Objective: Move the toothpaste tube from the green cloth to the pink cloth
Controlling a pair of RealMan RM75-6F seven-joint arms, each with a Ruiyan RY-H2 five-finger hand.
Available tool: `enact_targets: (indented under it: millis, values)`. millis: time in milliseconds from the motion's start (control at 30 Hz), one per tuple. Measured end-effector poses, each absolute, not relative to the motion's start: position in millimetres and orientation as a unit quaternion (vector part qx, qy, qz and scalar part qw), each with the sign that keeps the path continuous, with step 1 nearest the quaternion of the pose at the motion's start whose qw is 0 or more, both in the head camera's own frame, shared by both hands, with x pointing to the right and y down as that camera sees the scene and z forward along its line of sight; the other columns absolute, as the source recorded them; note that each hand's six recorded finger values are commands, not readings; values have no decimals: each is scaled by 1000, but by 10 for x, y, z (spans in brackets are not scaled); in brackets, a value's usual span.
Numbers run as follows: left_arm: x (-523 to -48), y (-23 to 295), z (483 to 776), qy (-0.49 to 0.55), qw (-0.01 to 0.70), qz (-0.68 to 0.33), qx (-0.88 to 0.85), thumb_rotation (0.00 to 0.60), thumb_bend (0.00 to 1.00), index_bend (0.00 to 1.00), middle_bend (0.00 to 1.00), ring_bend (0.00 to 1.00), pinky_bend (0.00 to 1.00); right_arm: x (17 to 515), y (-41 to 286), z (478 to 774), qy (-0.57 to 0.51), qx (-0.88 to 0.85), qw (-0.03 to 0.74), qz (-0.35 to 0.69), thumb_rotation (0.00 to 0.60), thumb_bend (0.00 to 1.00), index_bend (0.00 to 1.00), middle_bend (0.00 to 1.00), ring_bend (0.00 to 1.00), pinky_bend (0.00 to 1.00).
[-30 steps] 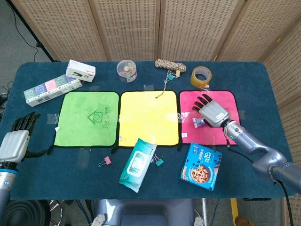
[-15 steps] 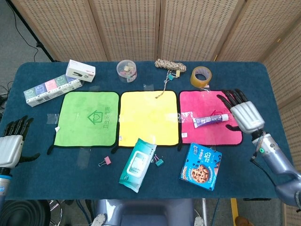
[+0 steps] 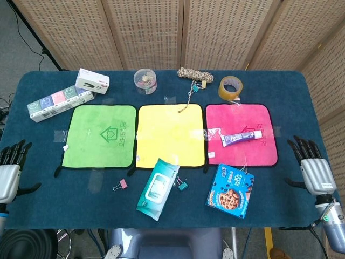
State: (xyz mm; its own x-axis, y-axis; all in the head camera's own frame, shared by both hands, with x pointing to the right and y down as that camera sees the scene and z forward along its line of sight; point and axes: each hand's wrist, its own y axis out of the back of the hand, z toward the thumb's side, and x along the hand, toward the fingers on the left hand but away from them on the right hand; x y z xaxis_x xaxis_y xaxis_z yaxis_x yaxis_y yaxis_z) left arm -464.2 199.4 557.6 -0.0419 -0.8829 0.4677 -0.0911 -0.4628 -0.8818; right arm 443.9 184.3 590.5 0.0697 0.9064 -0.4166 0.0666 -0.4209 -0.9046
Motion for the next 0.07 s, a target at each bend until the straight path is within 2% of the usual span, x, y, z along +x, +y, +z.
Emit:
enact_targets:
  millis: [67]
  values:
    - [-4644,2014,5563,400,333,-599,-609,600,0,0,0,0,0,4458,1963,5908,-397,-624,369,564,600,66,0,0,0,0]
